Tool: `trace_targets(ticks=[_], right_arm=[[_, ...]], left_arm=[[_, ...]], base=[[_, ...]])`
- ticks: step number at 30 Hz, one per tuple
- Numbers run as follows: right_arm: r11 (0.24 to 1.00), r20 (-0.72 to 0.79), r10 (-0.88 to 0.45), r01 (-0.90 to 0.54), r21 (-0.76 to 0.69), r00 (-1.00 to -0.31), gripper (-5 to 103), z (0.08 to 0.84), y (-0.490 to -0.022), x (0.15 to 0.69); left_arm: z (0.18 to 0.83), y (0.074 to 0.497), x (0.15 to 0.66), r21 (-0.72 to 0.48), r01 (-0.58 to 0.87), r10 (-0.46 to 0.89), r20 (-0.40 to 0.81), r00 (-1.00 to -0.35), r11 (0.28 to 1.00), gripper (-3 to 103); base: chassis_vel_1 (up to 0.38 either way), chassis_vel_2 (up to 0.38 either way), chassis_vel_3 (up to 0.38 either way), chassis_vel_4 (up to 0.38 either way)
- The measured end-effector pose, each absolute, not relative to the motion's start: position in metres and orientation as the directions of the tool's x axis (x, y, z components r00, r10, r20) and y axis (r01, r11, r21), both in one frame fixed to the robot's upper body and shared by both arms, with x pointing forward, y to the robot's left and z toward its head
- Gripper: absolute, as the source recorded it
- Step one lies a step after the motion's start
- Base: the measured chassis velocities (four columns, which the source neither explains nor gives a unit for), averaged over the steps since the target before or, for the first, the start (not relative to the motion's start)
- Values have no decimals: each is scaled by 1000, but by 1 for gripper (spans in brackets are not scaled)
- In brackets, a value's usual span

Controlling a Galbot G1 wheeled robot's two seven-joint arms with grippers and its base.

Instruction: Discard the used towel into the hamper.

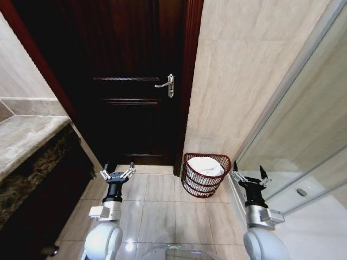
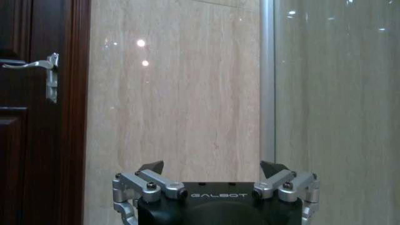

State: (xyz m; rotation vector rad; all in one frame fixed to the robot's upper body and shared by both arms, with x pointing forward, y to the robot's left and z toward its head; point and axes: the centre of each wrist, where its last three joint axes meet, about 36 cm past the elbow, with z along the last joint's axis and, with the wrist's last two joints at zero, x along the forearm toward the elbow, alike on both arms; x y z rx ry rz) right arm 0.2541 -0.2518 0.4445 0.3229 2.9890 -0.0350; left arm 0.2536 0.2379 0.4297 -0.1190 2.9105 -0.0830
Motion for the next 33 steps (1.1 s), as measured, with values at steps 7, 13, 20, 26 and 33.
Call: trace_targets(ticks=[7,13,20,26,33], right_arm=[[983,-117,181,182,0,-977,100,445,-252,255],[988,-102,153,154,-1,-983,100,446,-252,250],[990,-90,142,143,-2,-986,100,453,-258,252],[990,-94,135,138,-23,-986,100,455,-271,254],[992,-88,127,128,-15,-988,100,458,-272,253]], left_arm=[[432,243,253,-42,-69,-76,-210,-975,997,100],[432,251,251,-30,-56,-61,-204,-977,998,100],[439,272,251,-25,-52,-56,-203,-978,998,100],[453,286,257,-21,-75,-78,-223,-972,997,100],[465,284,259,-25,-60,-64,-224,-973,998,100]], base=[[0,0,0,0],[0,0,0,0],[0,0,0,0],[0,0,0,0],[0,0,0,0]])
